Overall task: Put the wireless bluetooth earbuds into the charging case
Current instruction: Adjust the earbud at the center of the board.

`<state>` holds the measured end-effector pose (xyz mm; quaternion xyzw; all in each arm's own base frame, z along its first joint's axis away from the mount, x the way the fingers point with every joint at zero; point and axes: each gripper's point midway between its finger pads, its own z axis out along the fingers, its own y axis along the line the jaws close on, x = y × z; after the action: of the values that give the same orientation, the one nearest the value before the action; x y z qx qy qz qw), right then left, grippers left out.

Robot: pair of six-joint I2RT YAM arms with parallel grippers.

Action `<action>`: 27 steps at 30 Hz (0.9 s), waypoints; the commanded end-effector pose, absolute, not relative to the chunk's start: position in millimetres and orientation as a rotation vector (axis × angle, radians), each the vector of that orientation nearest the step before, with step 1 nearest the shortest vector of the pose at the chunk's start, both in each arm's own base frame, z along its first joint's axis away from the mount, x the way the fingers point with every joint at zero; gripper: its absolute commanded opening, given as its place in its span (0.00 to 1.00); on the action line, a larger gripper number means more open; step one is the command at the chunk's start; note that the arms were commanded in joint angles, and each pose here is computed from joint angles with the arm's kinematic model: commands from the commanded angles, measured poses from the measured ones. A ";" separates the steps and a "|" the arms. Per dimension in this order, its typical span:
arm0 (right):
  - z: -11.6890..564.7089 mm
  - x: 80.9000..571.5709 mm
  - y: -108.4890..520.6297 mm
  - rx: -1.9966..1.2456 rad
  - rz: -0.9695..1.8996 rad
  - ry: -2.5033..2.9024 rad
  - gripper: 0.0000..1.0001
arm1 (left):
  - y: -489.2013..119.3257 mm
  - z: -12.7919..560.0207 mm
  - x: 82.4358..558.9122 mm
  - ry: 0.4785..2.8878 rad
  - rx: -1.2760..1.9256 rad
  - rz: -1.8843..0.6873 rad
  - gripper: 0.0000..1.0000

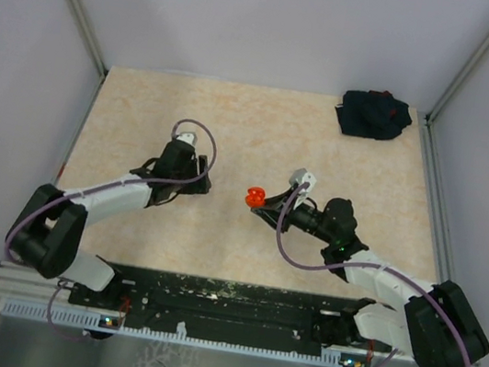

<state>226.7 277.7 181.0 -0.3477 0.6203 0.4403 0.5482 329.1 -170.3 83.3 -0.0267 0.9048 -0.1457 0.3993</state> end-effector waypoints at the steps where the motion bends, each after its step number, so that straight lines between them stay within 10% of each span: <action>1: 204.8 234.2 273.4 -0.793 0.990 1.371 0.00 | -168.9 74.0 351.1 2.292 -0.151 -0.319 0.69; 27: 206.6 234.2 271.6 -0.782 0.984 1.369 0.00 | -205.6 25.5 362.9 2.522 0.074 -0.442 0.54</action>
<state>233.8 273.8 185.7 -0.3357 0.6209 0.4250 0.5668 374.8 -193.0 32.0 -0.0071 0.9340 -0.1362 0.3302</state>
